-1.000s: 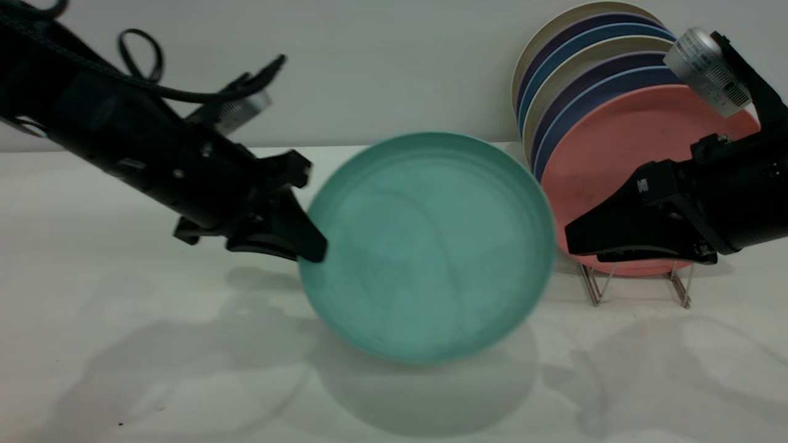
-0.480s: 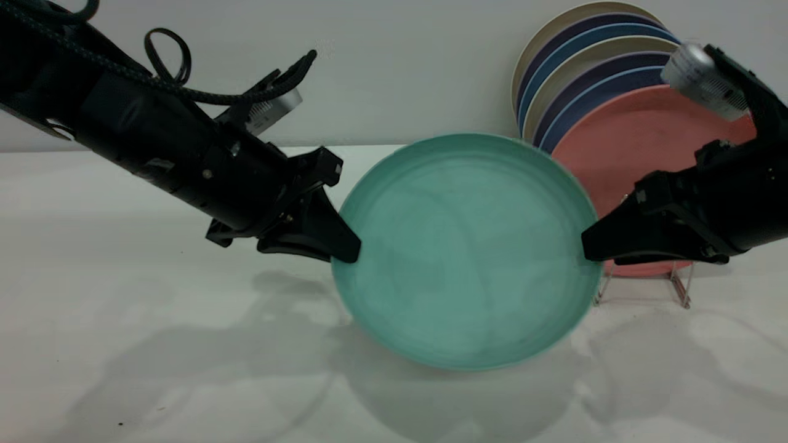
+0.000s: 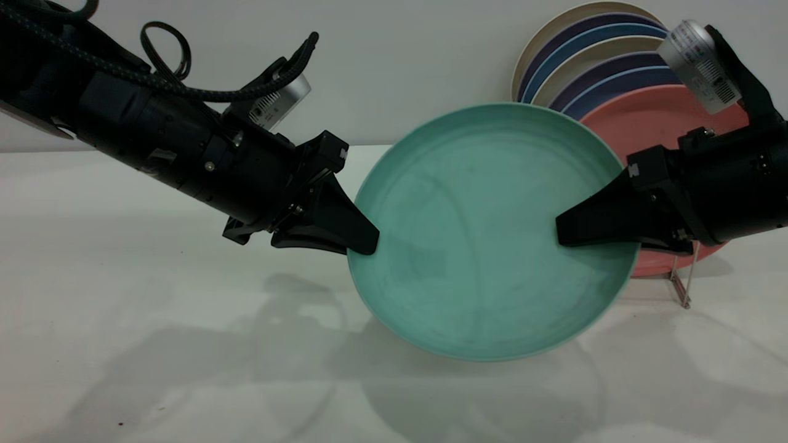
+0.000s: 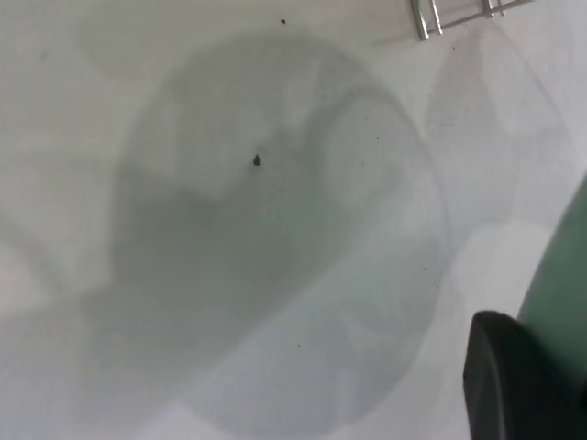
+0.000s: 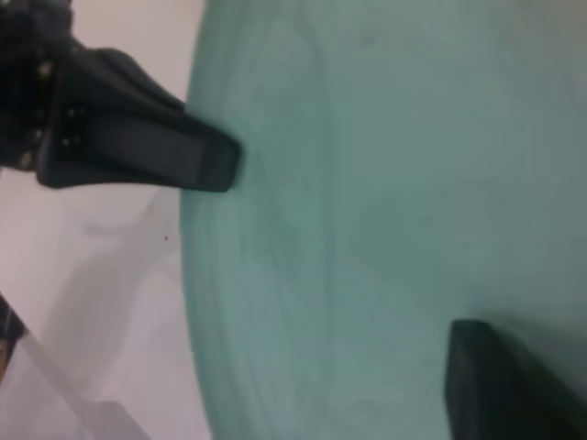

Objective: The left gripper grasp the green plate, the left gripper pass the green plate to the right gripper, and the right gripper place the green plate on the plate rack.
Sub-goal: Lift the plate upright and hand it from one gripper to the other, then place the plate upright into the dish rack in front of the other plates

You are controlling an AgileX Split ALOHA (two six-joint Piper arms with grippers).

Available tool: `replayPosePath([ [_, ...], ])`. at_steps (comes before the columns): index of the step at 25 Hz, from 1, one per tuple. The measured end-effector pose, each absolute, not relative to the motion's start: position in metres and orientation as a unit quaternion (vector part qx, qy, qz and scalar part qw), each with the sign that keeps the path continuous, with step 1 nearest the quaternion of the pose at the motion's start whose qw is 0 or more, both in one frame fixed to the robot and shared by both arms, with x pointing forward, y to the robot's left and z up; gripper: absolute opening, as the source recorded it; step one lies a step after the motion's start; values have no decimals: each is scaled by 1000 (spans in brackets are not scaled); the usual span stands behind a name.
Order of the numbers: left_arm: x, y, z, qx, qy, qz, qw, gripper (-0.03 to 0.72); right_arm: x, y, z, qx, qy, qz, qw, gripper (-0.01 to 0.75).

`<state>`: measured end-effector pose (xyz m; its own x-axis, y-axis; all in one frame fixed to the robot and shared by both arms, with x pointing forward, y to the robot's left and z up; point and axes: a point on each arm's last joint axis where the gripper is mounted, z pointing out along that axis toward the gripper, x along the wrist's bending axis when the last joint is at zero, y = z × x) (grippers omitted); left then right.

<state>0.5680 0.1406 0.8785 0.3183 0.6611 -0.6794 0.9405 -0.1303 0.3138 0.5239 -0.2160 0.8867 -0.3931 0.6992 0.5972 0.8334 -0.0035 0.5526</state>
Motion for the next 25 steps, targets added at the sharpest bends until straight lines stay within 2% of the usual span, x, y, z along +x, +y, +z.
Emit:
replayPosePath([
  [3, 568, 144, 881, 723, 546, -206, 369, 56, 524, -217, 887, -549, -699, -452, 74, 87],
  [6, 571, 159, 886, 704, 543, -243, 388, 157, 525, -221, 887, -548, -700, -453, 69, 87],
  [12, 571, 204, 905, 649, 513, -341, 446, 547, 529, -240, 888, -545, -696, -465, 48, 87],
  [15, 572, 232, 905, 644, 522, -340, 445, 674, 530, -250, 893, -502, -715, -484, 42, 87],
  [17, 571, 250, 902, 653, 533, -338, 419, 696, 533, -254, 898, -451, -750, -483, 32, 87],
  [19, 569, 266, 898, 671, 548, -336, 368, 690, 536, -256, 908, -377, -803, -461, 18, 87],
  [22, 571, 285, 893, 707, 580, -309, 262, 638, 541, -258, 931, -285, -870, -400, -35, 87],
  [25, 578, 300, 894, 721, 612, -267, 182, 566, 550, -258, 962, -226, -908, -335, -112, 87],
])
